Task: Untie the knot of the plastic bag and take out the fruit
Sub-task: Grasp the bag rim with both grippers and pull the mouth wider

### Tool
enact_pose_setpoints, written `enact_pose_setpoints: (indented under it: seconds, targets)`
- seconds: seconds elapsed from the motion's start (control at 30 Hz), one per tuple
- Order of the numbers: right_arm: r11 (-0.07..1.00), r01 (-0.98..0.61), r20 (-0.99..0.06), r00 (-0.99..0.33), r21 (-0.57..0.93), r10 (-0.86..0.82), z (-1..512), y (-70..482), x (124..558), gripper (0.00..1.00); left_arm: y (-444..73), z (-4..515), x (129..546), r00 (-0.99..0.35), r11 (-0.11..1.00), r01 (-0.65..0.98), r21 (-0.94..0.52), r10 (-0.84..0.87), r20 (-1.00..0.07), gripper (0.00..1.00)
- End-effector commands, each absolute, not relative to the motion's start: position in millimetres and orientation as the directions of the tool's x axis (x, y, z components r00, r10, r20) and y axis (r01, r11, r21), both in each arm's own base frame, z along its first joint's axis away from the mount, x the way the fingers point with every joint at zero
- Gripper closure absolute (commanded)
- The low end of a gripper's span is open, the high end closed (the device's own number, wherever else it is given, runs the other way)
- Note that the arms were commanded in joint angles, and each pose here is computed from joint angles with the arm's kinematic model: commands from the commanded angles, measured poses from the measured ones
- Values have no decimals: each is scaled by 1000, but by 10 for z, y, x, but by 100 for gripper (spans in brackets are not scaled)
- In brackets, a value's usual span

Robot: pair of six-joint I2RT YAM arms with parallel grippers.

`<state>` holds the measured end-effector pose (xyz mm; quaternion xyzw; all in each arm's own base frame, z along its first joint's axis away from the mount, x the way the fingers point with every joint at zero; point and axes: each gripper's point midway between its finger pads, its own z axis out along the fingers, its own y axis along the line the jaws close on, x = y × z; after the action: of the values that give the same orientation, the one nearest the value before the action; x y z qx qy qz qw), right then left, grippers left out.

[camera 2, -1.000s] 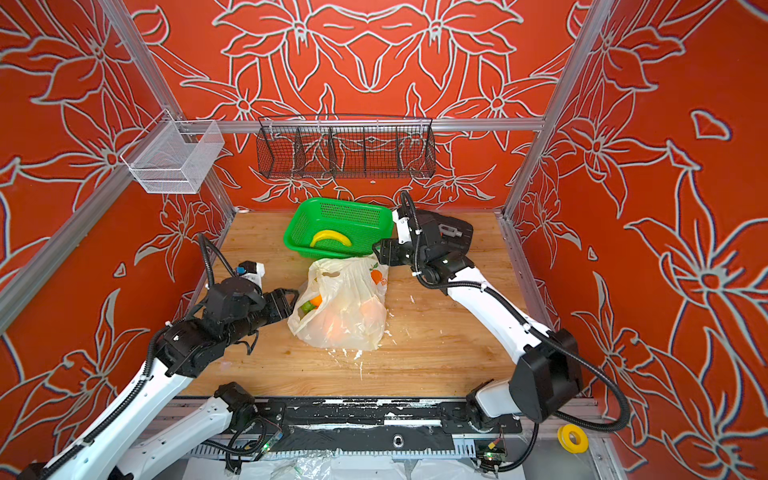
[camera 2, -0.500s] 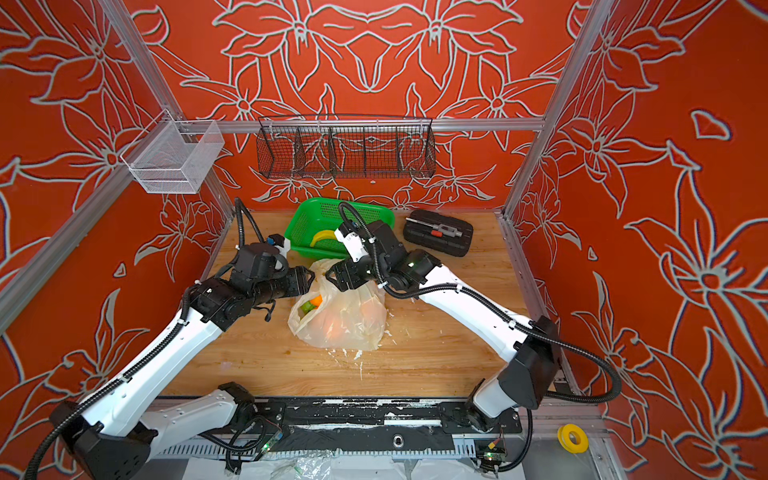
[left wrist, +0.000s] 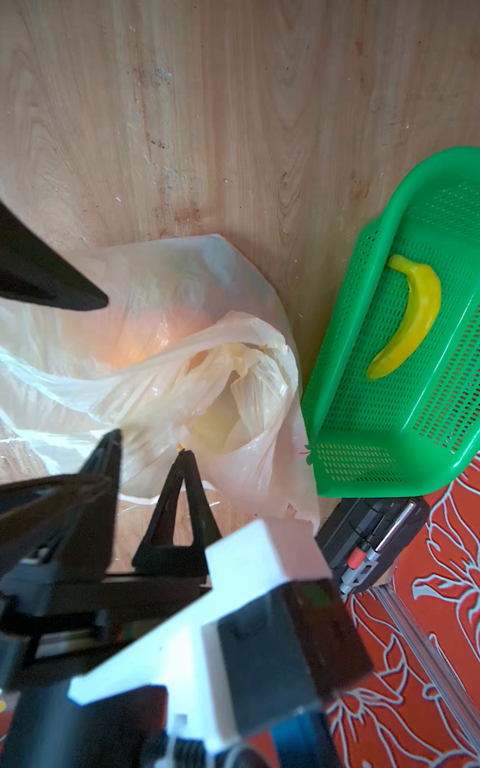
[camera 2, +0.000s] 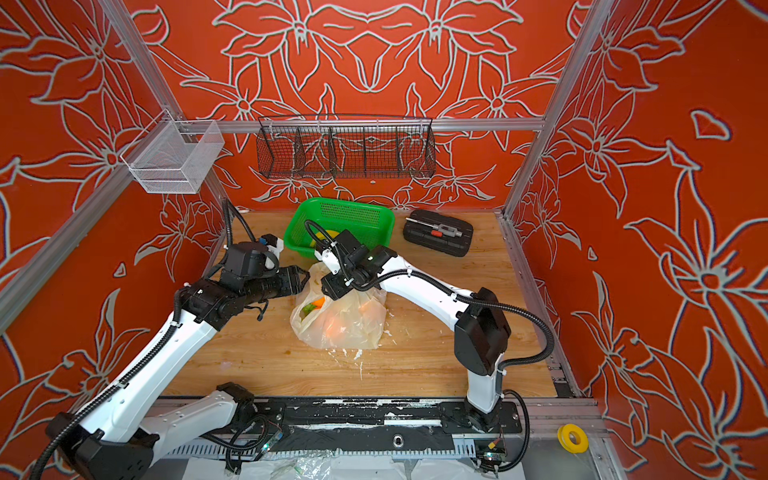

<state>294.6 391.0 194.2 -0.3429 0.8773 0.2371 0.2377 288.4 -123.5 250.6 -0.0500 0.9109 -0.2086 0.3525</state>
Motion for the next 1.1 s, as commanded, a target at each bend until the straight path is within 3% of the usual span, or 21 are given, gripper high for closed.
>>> enact_pose_setpoints:
  seconds: [0.0, 0.1, 0.13, 0.27, 0.5, 0.67, 0.87, 1.07]
  targets:
    - [673, -704, -619, -638, 228, -458, 2080, 3800, 2921, 74, -1353, 2454, 2780, -777, 893, 152, -424, -156, -609, 37]
    - [688, -685, -679, -624, 239, -386, 2221, 3698, 2899, 97, -1616, 2467, 2696, -792, 827, 309, -470, -50, -609, 38]
    - [701, -668, -695, -627, 249, -351, 2257, 3649, 2893, 100, -1681, 2483, 2684, -793, 807, 343, -481, -26, -609, 38]
    - [762, -583, -723, -651, 282, -231, 2299, 3444, 2886, 100, -1759, 2516, 2724, -775, 806, 390, -445, 26, -631, 39]
    - [794, -510, -753, -650, 331, -103, 2314, 3141, 2775, 100, -1916, 2546, 2945, -660, 839, 508, -193, 236, -713, 40]
    - [810, -484, -758, -647, 332, -76, 2366, 2952, 2686, 100, -1860, 2523, 3201, -606, 864, 503, -7, 347, -716, 37]
    - [817, -455, -744, -666, 355, -48, 2294, 2831, 2593, 100, -1695, 2250, 3411, -625, 854, 492, 171, 483, -613, 34]
    - [807, -452, -730, -683, 381, -38, 2235, 2794, 2512, 100, -1712, 1930, 3568, -652, 803, 546, 241, 587, -481, 31]
